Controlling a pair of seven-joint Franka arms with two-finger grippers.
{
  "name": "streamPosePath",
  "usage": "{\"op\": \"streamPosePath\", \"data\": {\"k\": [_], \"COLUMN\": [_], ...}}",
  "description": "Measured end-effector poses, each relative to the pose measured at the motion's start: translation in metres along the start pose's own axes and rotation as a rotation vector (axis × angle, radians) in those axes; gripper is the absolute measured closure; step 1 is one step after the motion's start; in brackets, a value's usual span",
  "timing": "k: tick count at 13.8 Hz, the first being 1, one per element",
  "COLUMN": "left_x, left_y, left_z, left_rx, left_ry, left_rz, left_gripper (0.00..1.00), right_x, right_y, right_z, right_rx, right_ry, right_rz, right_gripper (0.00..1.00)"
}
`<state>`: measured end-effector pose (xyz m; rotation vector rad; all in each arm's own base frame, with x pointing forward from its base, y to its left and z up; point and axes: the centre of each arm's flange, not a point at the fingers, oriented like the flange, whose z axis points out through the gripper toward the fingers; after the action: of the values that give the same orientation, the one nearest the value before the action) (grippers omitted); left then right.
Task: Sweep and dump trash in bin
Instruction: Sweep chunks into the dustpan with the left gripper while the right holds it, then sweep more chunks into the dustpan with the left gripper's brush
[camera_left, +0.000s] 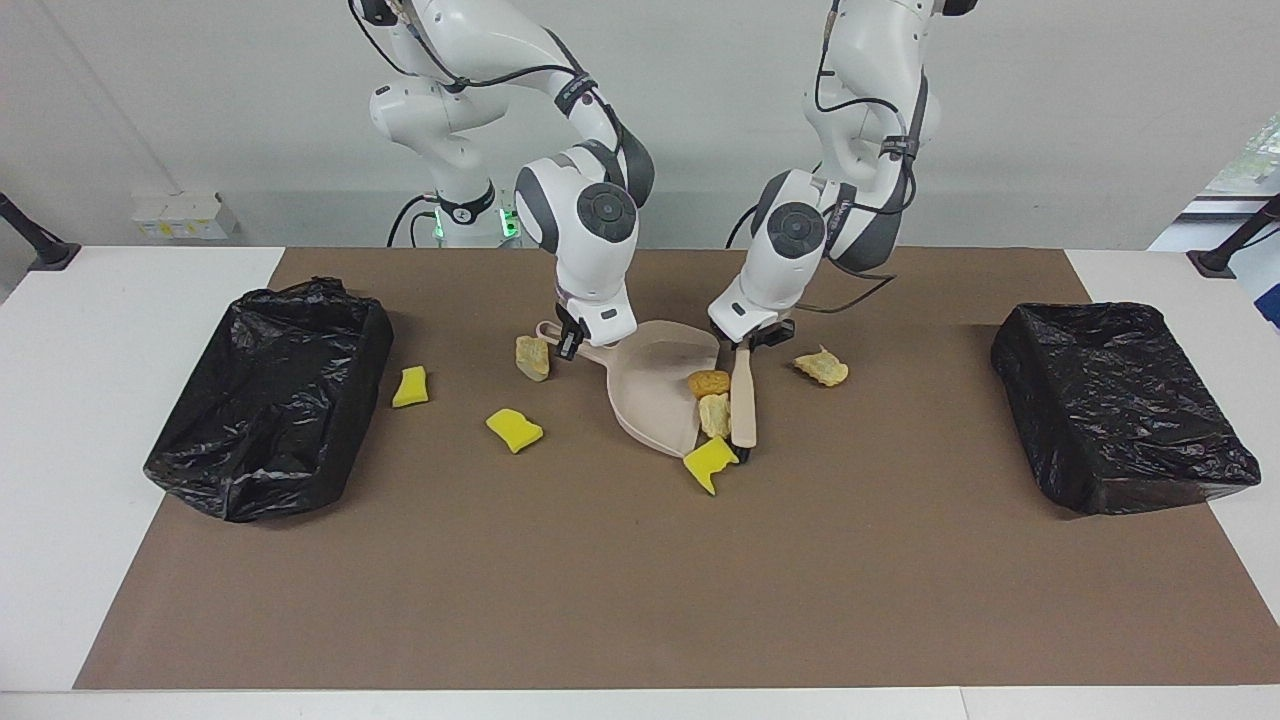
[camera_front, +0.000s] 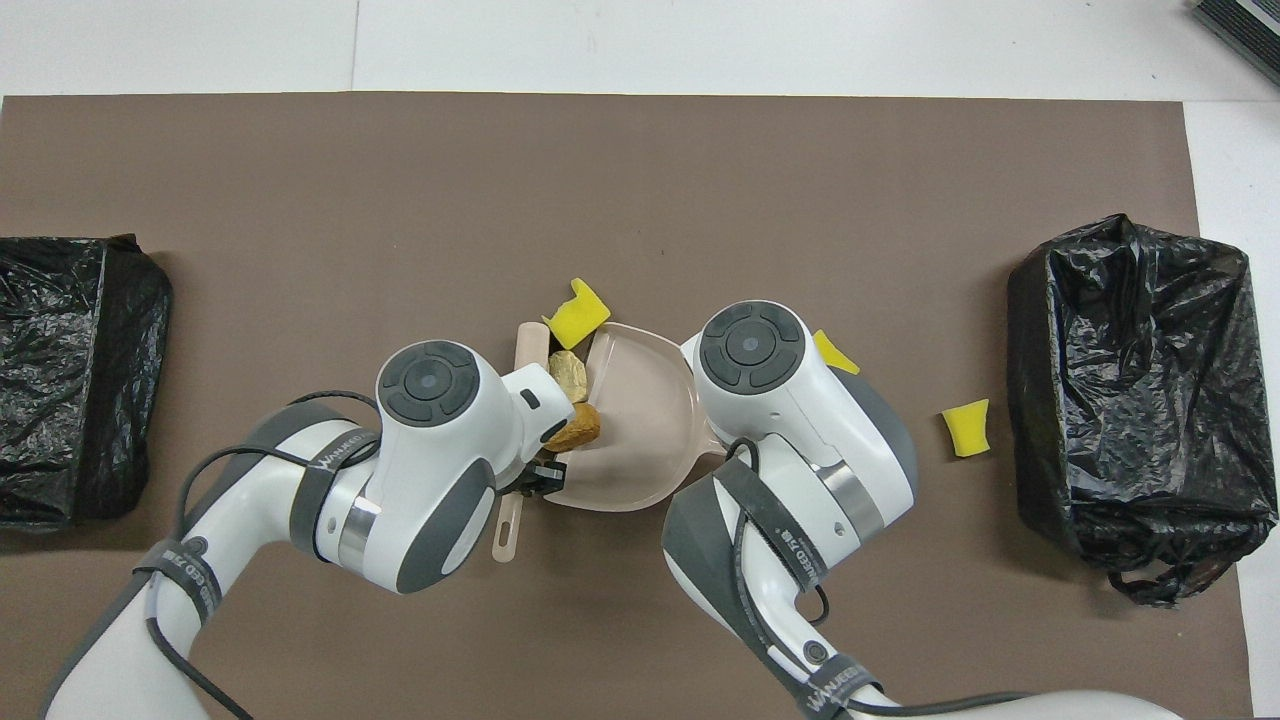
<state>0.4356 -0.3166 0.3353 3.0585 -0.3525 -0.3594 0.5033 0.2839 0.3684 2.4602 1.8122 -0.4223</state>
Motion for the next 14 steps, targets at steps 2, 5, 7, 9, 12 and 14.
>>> {"op": "streamPosePath", "data": {"k": [2, 5, 7, 9, 12, 14], "left_x": [-0.017, -0.043, -0.058, -0.068, -0.076, -0.071], "left_y": [0.025, 0.053, 0.05, 0.031, -0.016, -0.049], "left_z": [0.002, -0.006, -0.027, -0.055, -0.078, -0.073], "left_rx": [0.002, 0.005, 0.006, -0.002, 0.01, 0.04], "left_ry": [-0.039, -0.079, -0.11, -0.121, -0.179, -0.193], "left_rz": [0.034, 0.041, 0.039, 0.012, -0.11, -0.229], "left_gripper": [0.74, 0.74, 0.74, 0.74, 0.74, 0.74], "right_x": [-0.002, -0.012, -0.019, -0.026, -0.028, -0.028], "right_y": [0.0, 0.008, 0.016, 0.021, 0.022, 0.022], "right_z": [0.001, 0.004, 0.004, 0.002, 0.001, 0.001], "right_rx": [0.009, -0.008, -0.011, -0.013, -0.016, -0.016], "right_ry": [-0.012, -0.054, -0.058, -0.057, -0.057, -0.057], "right_rz": [0.002, -0.045, -0.068, -0.077, -0.075, -0.075], "right_gripper": [0.69, 0.69, 0.69, 0.69, 0.69, 0.69]}}
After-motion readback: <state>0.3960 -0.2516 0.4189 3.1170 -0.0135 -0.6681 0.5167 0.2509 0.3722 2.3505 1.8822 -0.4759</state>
